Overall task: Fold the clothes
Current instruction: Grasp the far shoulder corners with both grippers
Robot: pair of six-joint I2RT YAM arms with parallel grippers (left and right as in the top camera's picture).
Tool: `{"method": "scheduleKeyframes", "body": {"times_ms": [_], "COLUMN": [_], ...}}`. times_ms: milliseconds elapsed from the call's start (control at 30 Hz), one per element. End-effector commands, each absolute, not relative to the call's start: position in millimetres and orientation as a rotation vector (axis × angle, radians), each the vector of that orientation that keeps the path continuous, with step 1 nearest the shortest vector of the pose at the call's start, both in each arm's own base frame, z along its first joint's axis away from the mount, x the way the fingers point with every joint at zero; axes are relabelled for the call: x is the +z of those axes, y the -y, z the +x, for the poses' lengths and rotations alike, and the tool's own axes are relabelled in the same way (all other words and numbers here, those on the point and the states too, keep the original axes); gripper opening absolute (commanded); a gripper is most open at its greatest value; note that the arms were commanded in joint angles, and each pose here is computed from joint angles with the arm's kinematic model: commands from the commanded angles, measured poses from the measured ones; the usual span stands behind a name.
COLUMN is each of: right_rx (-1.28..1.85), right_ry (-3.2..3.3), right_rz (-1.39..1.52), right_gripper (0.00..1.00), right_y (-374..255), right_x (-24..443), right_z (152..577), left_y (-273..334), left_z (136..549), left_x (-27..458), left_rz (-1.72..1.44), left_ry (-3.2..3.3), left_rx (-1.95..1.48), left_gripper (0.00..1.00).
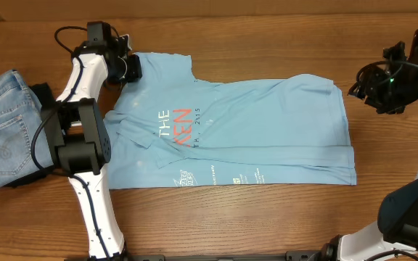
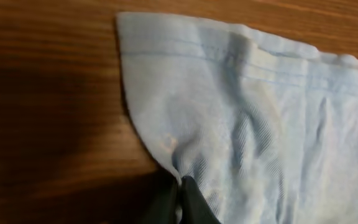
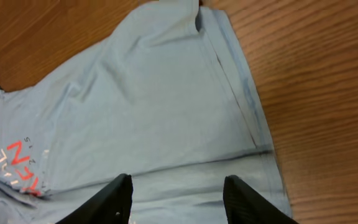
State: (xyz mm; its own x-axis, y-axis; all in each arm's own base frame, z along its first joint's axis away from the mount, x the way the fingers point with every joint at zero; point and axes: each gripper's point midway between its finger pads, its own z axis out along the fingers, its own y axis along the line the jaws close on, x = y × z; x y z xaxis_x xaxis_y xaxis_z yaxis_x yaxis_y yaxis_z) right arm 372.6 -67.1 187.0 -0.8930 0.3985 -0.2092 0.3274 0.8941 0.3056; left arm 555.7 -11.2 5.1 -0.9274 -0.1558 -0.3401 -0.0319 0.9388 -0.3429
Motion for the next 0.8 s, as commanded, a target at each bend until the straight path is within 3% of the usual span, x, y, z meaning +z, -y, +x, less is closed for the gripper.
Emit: {"method": "scheduleKeyframes", "body": {"times_ms": [0,233,333,467,767], "right_rx": [0.36,0.396,0.394,0.363,0.345], "right_ry": [-2.768,-2.793,-2.773,-2.669,-2.673], "right_rz": [0.519,0.469,0.414,0.368,0.329], "right_gripper": [0.5,0.52,0.61,0.63,0.63], "right_y": [72.4,69.2,63.7,72.7,68.9], "right_x": [184.9,129.2,87.1,55.7,4.4], "right_z": [385.7,428.6,464.6,508.3,527.0], "left_y": [10.9,5.1,6.7,8.8,18.4], "left_z": [531.5,527.0,519.1,505.7,501.8], "left_x": [-13.9,41.6,44.7,41.3,40.5], "left_rz": [-0.194,-0.227,-0.302,-0.323,-0.302], "left_ry": [-2.839,-2.793,-2.819,-2.875,-2.896], "left_rx": [-0.491,-0.486,-0.502,-0.509,-0.513], "left_gripper": [0.04,0.04,0.04,0.04,0.04]}}
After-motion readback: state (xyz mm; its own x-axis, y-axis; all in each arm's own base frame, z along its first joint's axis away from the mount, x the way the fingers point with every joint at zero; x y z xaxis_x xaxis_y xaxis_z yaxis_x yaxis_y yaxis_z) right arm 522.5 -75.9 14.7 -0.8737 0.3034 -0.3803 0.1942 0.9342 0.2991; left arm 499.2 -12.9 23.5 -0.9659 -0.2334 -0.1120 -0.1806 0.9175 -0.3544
